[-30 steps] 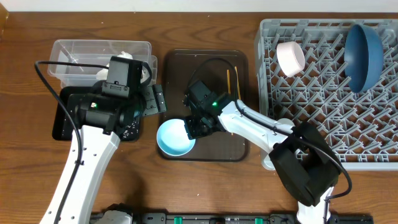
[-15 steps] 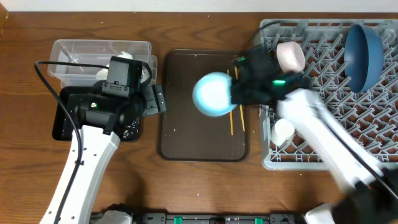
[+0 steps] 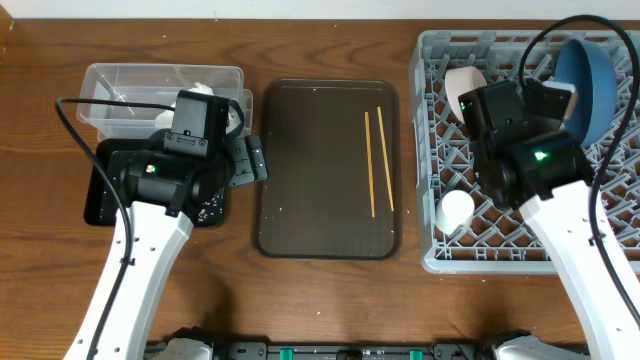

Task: Sort waste into correct bins and load items into the dishwasher rack
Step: 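Carry the light-blue bowl into the rack and release it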

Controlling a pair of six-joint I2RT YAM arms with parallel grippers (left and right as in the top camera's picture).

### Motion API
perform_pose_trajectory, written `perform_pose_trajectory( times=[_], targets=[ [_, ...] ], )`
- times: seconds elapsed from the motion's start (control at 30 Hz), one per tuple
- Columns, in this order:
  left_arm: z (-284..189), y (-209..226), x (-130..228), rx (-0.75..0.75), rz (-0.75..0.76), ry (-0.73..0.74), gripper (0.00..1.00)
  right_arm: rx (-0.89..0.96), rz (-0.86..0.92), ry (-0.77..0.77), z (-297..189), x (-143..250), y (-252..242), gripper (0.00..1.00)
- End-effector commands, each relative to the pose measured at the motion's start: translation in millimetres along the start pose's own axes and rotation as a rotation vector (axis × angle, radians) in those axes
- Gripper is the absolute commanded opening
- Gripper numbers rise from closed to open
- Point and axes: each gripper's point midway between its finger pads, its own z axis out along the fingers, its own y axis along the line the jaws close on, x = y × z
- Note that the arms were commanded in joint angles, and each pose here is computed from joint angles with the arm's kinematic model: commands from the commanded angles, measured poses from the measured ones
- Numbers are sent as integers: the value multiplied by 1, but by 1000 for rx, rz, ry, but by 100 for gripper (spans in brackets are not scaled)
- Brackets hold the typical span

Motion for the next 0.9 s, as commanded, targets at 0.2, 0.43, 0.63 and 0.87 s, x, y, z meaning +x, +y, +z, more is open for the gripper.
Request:
perform_pose_trajectory(
  times=[0.2,0.43,0.63,0.87],
  targets=[
    [-2,1,-5,-7,6,-10,90,353,-75,-123,26,-27,-13,1],
    [-2,1,-5,-7,6,-10,90,444,-181,-145,49,-31,20,1],
    [-2,1,-5,-7,6,-10,90,429,-269,-112,72,-23,53,1],
    [-2,1,-5,-7,6,-10,90,348,-344,-74,77,-7,83,1]
  ],
)
